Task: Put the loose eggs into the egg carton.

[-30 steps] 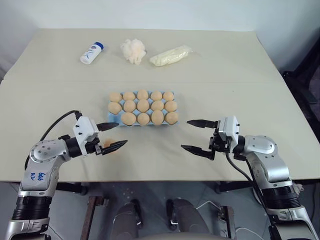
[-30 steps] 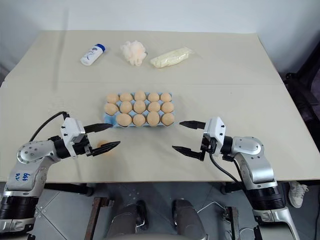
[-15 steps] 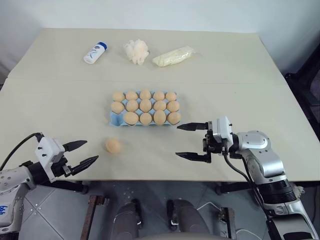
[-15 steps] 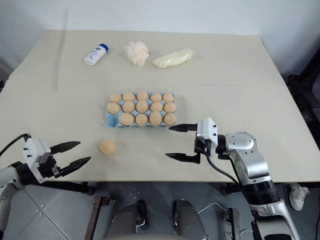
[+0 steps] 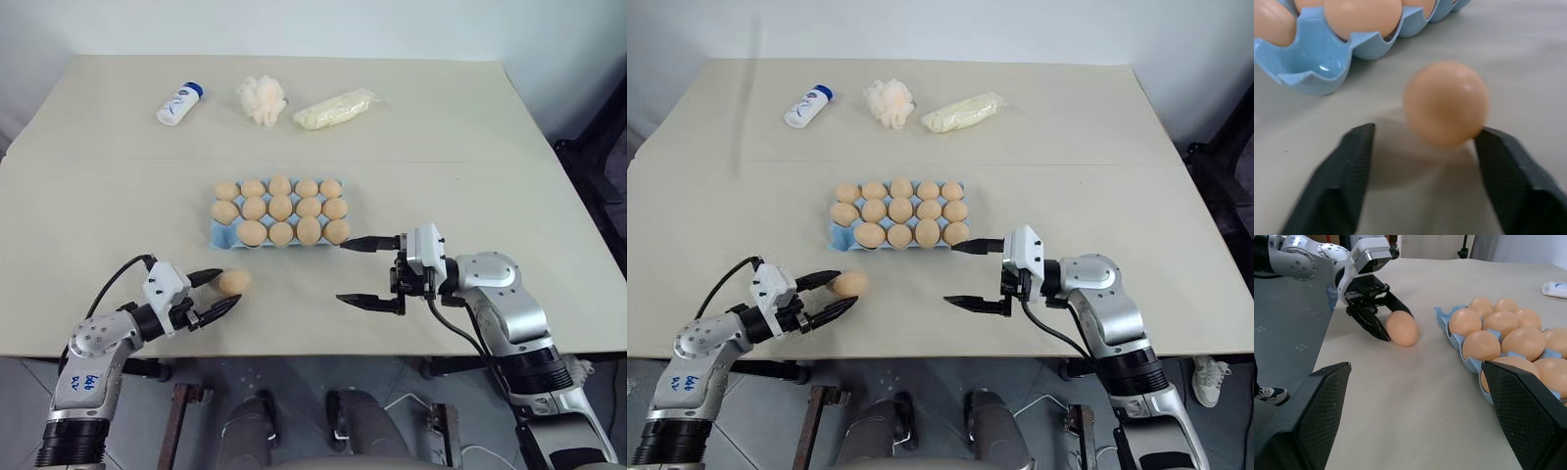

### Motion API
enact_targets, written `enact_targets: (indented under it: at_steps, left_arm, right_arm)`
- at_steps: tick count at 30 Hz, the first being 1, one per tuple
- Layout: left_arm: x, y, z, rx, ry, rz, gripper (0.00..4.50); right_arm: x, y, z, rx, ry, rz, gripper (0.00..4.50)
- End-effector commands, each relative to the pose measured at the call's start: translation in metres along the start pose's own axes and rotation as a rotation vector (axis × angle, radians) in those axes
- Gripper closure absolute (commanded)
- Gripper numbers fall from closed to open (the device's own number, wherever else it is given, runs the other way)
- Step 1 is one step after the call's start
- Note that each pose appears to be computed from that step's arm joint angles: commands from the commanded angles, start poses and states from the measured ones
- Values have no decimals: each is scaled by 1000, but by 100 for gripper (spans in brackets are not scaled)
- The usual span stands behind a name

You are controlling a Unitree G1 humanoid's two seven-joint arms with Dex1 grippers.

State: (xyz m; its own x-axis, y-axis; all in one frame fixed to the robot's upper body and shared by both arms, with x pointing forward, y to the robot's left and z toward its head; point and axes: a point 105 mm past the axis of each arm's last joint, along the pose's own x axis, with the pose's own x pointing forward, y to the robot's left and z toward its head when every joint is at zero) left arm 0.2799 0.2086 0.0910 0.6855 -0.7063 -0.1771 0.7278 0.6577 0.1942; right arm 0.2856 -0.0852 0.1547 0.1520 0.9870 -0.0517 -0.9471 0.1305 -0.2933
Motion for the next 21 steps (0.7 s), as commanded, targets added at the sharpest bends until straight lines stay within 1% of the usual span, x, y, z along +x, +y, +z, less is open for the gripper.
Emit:
enact_targets:
  at_steps: [1, 2, 12, 14, 16, 21]
  left_arm:
    - [-3, 4, 9, 29, -41, 22, 254]
    - [-4, 4, 10, 18, -47, 15, 284]
    - [-5, 6, 21, 14, -70, 7, 284]
    - [-6, 7, 21, -2, -66, 17, 245]
    - [-7, 8, 21, -6, -61, 22, 195]
    - [-5, 9, 19, -13, -58, 39, 31]
  right_arm:
    - [2, 2, 8, -29, -18, -8, 0]
    - [1, 2, 7, -27, -17, -15, 0]
    - [3, 1, 4, -26, -20, -41, 0]
    - [3, 0, 4, -27, -18, -44, 0]
    - [3, 0, 4, -28, -17, -44, 0]
    - [5, 1, 3, -26, -20, -41, 0]
